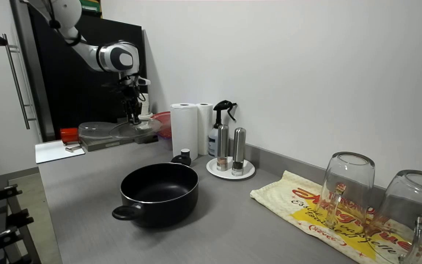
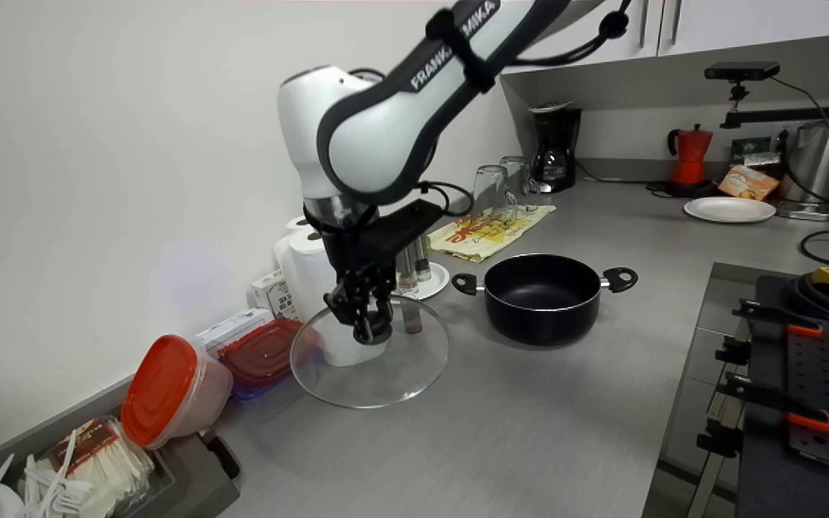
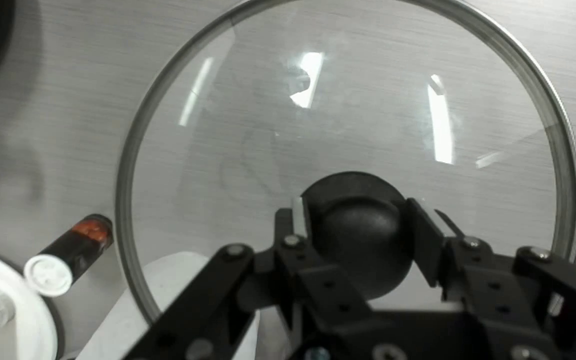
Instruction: Put the lid on the pot
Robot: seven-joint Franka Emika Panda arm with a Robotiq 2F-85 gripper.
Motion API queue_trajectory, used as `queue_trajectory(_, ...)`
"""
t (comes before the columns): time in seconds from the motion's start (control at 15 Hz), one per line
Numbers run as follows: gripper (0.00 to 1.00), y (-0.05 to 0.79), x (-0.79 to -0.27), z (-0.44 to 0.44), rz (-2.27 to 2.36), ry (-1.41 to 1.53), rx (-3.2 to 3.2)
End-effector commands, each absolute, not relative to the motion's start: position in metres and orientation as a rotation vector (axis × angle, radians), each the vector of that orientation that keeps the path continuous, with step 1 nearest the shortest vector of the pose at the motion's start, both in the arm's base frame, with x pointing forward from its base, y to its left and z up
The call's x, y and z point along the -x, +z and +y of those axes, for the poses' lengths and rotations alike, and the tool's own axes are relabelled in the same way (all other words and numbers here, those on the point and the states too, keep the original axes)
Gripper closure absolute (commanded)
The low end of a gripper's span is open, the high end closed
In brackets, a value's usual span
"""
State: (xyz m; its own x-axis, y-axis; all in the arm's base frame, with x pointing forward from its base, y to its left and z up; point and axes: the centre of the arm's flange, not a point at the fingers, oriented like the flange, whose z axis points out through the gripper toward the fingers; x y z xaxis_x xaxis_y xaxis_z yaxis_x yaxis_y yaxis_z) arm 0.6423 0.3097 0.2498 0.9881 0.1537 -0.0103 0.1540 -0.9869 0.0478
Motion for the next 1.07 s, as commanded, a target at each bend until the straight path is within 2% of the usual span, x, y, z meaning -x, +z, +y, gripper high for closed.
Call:
queue_trajectory(0.0, 0.75, 0.343, -0.622, 0.295, 0.255, 0.081, -3.05)
queue_trajectory(0.53, 0.75, 0.479, -0.584, 0.201, 0.149, 0.243, -3.02)
queue_trajectory(1.0, 0.75, 0.511, -0.547, 0.052, -0.085, 0.221, -3.002)
